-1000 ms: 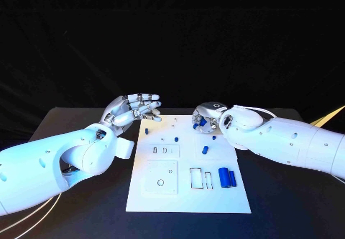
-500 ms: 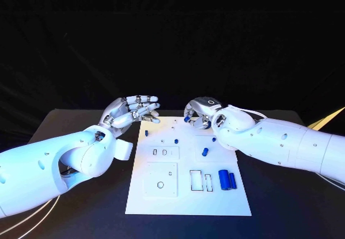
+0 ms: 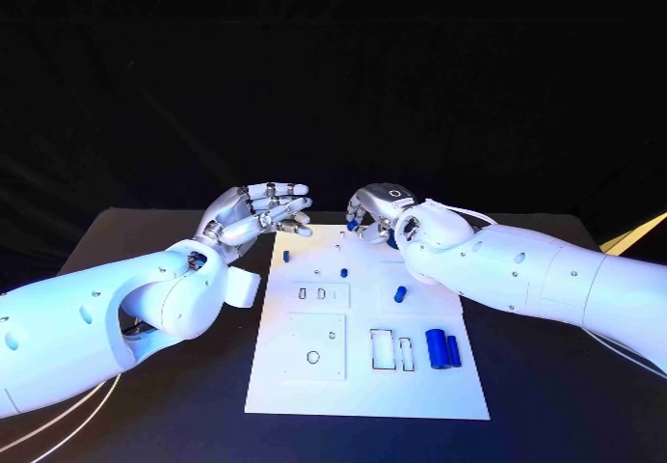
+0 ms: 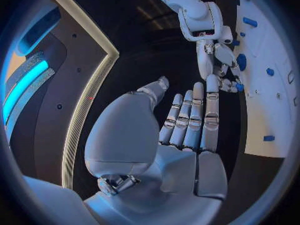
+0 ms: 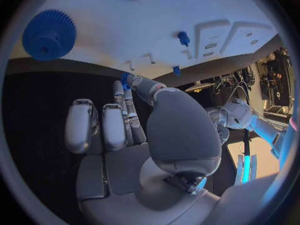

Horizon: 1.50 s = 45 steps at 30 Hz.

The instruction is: Assemble the parts on the task board

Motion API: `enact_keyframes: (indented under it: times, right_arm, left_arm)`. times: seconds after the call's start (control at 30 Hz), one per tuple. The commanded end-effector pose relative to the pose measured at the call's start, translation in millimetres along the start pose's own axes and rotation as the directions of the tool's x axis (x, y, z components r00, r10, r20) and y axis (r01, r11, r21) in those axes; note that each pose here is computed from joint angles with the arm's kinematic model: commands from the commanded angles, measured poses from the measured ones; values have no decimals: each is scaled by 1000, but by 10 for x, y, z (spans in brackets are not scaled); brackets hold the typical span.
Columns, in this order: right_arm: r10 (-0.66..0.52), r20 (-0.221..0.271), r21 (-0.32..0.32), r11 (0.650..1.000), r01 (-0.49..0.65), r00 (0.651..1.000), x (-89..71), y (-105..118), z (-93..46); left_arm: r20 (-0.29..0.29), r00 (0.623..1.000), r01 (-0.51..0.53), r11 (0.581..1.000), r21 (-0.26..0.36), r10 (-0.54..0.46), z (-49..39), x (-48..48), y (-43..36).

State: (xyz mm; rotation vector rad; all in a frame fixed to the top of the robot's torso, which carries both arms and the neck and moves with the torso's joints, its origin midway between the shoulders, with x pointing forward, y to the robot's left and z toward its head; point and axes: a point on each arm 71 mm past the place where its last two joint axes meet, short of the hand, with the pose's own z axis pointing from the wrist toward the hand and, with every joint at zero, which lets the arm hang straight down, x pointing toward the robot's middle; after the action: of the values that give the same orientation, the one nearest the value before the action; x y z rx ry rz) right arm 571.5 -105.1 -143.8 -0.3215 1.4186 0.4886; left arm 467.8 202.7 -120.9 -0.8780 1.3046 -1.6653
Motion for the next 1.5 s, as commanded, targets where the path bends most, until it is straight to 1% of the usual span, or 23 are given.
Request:
enact_keyframes:
  times: [0.03, 0.37, 0.5, 0.73, 1.0, 1.37, 1.5]
  right_arm:
    - [0, -10, 7, 1000, 0, 1000, 23, 8, 26]
    - [-4, -34, 28, 1000, 5, 999, 82, 0, 62]
    - [-4, -40, 28, 1000, 5, 999, 99, 8, 65]
    - [2, -46, 21, 1000, -1, 999, 125, 41, 64]
    - [9, -33, 12, 1000, -8, 999, 121, 75, 62]
    - [10, -4, 21, 1000, -10, 1000, 103, 88, 65]
    - [10, -8, 19, 1000, -10, 1000, 106, 101, 69]
  left_arm:
    - [-6, 1000, 2, 1000, 5, -2, 19, 18, -16]
    - [-9, 1000, -3, 1000, 9, 3, 51, 34, -35]
    - [-12, 1000, -5, 1000, 15, 5, 67, 43, -65]
    - [-14, 1000, -6, 1000, 19, 6, 84, 50, -82]
    - [-14, 1000, -7, 1000, 19, 7, 92, 49, -83]
    - [-12, 1000, -8, 1000, 18, 8, 96, 40, -81]
    - [-12, 1000, -8, 1000, 18, 9, 98, 38, -80]
